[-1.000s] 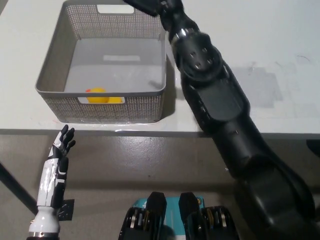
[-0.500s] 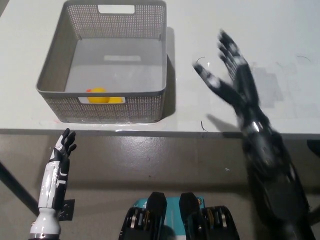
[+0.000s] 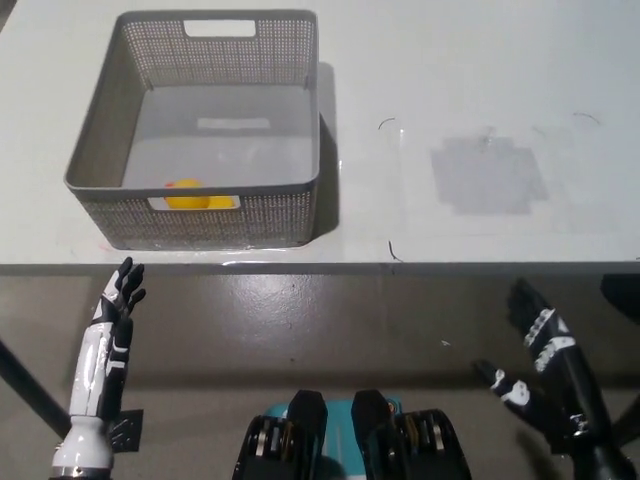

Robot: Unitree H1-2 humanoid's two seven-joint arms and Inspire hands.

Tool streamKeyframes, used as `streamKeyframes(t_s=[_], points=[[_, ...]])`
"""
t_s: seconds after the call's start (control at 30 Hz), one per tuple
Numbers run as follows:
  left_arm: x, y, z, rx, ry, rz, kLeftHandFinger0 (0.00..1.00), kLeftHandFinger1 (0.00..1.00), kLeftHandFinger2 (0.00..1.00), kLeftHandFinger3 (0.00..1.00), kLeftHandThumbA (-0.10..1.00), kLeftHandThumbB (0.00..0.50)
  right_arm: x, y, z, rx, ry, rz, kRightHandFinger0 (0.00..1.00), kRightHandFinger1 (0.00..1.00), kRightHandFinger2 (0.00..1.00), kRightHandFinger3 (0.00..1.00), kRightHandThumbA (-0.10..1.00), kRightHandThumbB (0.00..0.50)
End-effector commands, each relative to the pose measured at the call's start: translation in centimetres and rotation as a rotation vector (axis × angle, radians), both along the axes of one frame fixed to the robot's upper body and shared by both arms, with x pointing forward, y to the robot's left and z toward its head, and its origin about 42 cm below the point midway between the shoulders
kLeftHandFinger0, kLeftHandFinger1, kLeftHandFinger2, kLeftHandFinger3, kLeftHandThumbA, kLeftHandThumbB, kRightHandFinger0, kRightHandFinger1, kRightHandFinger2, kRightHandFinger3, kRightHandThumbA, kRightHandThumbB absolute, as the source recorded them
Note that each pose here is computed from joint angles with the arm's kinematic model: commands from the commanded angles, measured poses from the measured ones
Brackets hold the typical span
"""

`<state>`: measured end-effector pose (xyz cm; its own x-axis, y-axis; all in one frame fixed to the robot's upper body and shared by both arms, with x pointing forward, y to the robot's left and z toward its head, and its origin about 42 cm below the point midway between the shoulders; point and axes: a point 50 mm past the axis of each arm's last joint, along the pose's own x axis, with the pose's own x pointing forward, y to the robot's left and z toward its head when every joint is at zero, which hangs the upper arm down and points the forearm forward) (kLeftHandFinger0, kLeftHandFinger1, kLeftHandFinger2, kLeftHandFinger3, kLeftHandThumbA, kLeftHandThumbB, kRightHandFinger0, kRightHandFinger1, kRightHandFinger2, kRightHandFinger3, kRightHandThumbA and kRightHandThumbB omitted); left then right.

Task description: Use the right hand to pick up a yellow duck toy and place it into a container on the left hand side

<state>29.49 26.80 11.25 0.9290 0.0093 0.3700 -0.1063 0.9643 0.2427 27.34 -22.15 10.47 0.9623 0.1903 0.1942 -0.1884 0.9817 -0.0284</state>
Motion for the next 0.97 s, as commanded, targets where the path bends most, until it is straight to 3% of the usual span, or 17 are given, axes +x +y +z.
streamKeyframes(t_s=[0.0, 0.1, 0.2, 0.43, 0.7, 0.93], points=[[0.5, 0.9, 1.1, -0.003, -0.059, -0.001, 1.00, 1.00, 1.00, 1.00, 1.00, 0.500, 1.5, 1.0, -0.1, 0.042, -0.111, 0.057, 1.00, 1.00, 1.00, 1.00, 1.00, 0.393], [0.2, 1.2, 0.6, 0.002, -0.044, 0.011, 1.00, 1.00, 1.00, 1.00, 1.00, 0.500, 1.8, 1.0, -1.8, 0.054, -0.078, 0.051, 1.00, 1.00, 1.00, 1.00, 1.00, 0.336], [0.3, 1.7, -0.3, 0.011, -0.008, 0.026, 1.00, 1.00, 1.00, 1.00, 1.00, 0.500, 2.2, 1.0, -3.4, 0.075, -0.022, 0.030, 1.00, 1.00, 1.00, 1.00, 1.00, 0.352], [1.3, 2.7, -2.8, 0.069, 0.085, 0.063, 1.00, 1.00, 1.00, 1.00, 1.00, 0.500, 3.7, 1.2, -5.5, 0.049, 0.032, 0.029, 1.00, 1.00, 1.00, 1.00, 1.00, 0.295], [2.3, 2.8, -2.9, 0.073, 0.094, 0.067, 1.00, 1.00, 1.00, 1.00, 1.00, 0.500, 5.3, 0.8, -4.6, 0.018, 0.006, 0.005, 1.00, 1.00, 1.00, 1.00, 1.00, 0.323], [2.6, 2.4, -2.6, 0.088, 0.095, 0.008, 1.00, 1.00, 1.00, 1.00, 1.00, 0.500, 5.3, 1.0, -4.3, 0.032, -0.001, 0.013, 1.00, 1.00, 1.00, 1.00, 1.00, 0.334]])
